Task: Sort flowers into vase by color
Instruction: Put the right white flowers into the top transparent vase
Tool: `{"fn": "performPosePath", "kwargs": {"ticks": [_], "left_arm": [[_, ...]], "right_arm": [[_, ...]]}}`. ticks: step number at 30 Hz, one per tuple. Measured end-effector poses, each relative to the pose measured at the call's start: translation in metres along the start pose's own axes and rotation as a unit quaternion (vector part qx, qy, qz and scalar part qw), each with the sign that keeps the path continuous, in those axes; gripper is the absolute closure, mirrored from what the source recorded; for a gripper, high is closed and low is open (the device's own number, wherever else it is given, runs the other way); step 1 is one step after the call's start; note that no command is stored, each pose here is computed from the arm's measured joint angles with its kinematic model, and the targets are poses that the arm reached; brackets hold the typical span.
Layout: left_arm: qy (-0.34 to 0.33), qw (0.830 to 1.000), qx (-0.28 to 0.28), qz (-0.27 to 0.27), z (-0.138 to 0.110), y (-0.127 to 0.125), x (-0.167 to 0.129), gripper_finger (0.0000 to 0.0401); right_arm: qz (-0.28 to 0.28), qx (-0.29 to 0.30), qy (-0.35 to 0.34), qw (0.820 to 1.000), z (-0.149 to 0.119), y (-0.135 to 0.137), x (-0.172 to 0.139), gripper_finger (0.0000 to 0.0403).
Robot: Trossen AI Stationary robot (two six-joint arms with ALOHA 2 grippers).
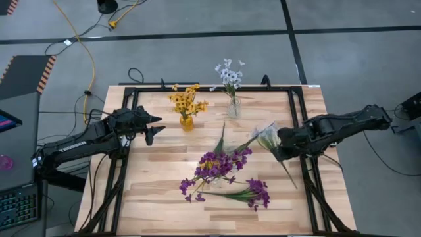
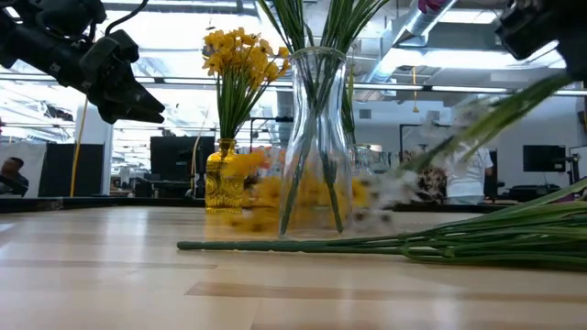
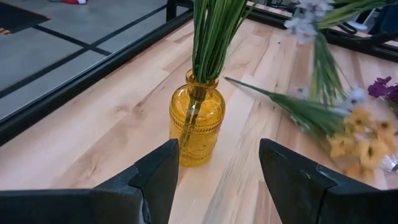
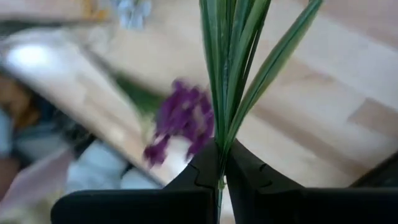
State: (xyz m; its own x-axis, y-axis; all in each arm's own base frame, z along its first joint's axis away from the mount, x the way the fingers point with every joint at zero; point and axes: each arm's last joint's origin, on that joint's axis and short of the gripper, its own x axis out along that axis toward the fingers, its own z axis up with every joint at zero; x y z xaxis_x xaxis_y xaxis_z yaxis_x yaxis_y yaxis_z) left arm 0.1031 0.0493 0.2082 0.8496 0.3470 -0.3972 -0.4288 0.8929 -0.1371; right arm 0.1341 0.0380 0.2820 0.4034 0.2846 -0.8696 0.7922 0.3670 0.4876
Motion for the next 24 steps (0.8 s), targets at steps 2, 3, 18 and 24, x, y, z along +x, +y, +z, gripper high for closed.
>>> {"fn": "performPosePath", "kwargs": {"ticks": [2,3,18,24], "left_arm": [[0.000,1.000,0.000,0.000,0.000,0.000,0.000,0.0191],[0.000,1.000,-0.001,0.000,0.000,0.000,0.000,0.0191],[0.000,1.000,-0.009,0.001,0.000,0.000,0.000,0.0191],[0.000,1.000,-0.008,0.001,0.000,0.000,0.000,0.0191]], "right_arm": [[0.028,-0.009,0.016,0.999,-0.001,0.000,-0.005,0.0358],[0.041,-0.009,0.025,0.999,-0.002,0.000,-0.007,0.0358],[0.158,0.036,-0.045,0.986,0.000,-0.020,-0.044,0.0357],[0.217,0.020,-0.137,0.966,0.003,-0.025,-0.060,0.0357]]}}
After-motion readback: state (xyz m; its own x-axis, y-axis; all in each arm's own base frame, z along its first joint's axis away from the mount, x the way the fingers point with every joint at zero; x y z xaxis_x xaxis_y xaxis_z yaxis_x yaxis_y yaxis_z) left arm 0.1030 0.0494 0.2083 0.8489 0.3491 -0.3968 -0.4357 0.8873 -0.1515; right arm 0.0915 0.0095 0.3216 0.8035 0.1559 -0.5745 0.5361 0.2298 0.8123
